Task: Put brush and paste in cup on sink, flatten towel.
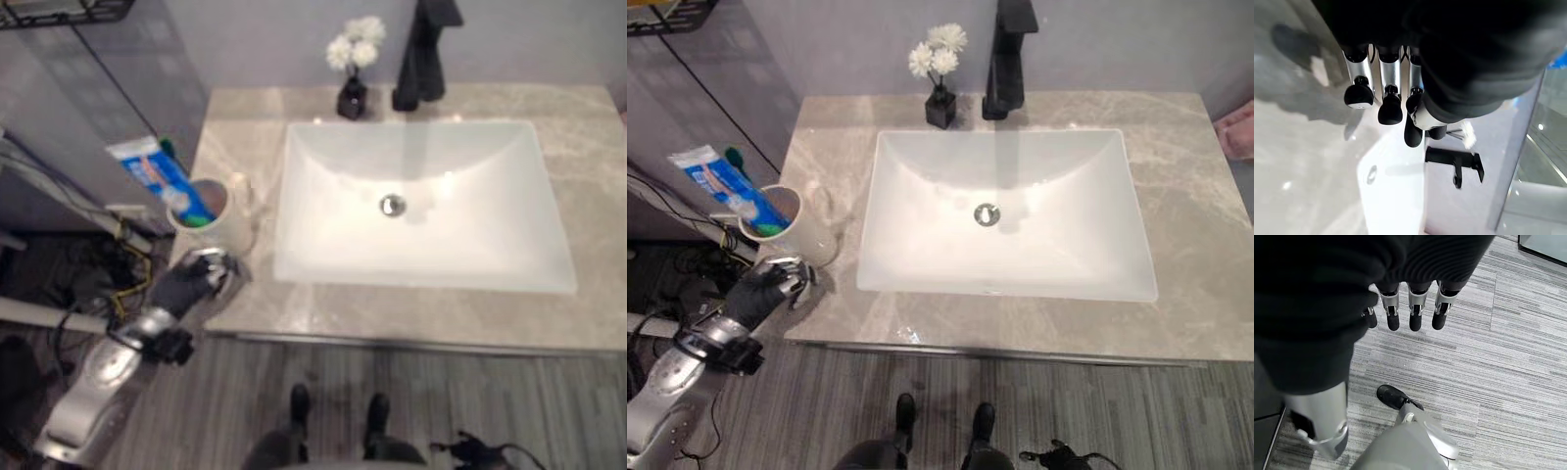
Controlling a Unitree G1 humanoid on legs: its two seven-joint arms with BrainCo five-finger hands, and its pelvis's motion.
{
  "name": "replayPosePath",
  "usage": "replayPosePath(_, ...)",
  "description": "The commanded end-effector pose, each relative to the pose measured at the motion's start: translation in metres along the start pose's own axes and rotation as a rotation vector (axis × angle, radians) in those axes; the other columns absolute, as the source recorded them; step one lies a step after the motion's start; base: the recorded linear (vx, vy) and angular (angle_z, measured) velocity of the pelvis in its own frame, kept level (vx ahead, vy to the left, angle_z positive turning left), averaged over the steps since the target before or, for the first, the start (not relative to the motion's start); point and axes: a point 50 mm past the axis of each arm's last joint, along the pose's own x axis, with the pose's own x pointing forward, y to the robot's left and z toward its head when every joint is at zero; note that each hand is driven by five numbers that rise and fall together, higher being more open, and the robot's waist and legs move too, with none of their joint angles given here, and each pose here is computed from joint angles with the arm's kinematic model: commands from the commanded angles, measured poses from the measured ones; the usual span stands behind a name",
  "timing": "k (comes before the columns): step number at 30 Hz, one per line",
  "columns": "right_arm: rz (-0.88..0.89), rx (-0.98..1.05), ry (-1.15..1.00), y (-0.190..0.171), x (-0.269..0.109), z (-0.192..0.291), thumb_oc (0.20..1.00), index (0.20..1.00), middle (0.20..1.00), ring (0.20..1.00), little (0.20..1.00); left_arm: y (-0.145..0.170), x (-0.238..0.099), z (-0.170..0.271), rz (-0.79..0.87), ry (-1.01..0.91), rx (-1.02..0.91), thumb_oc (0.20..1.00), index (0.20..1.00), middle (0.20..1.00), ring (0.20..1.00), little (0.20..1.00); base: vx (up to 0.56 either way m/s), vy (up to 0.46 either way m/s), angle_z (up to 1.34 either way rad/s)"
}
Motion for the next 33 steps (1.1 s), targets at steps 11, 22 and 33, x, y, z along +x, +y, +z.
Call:
replayPosePath(11,-0.027,0.015,-0.045,-0.002,0.001,0.015,1.0,1.0,1.0,1.0,1.0,0.009,0.015,0.027,0.15,-0.226,0.047,0.2,0.2,0.2,0.2,0.2,0.01,-0.005,-0.07)
replayPosePath(22,-0.024,0.022,-0.06,-0.001,0.001,0.019,1.0,1.0,1.0,1.0,1.0,0.018,0.024,0.032,0.218,-0.27,0.07,0.2,0.2,0.2,0.2,0.2,0.0,0.0,-0.01)
replayPosePath(33,-0.073,0.142,-0.067,-0.014,0.002,0.023,1.0,1.0,1.0,1.0,1.0,0.032,0.022,0.044,0.302,-0.329,0.102,0.2,0.2,0.2,0.2,0.2,0.01,0.018,-0.05)
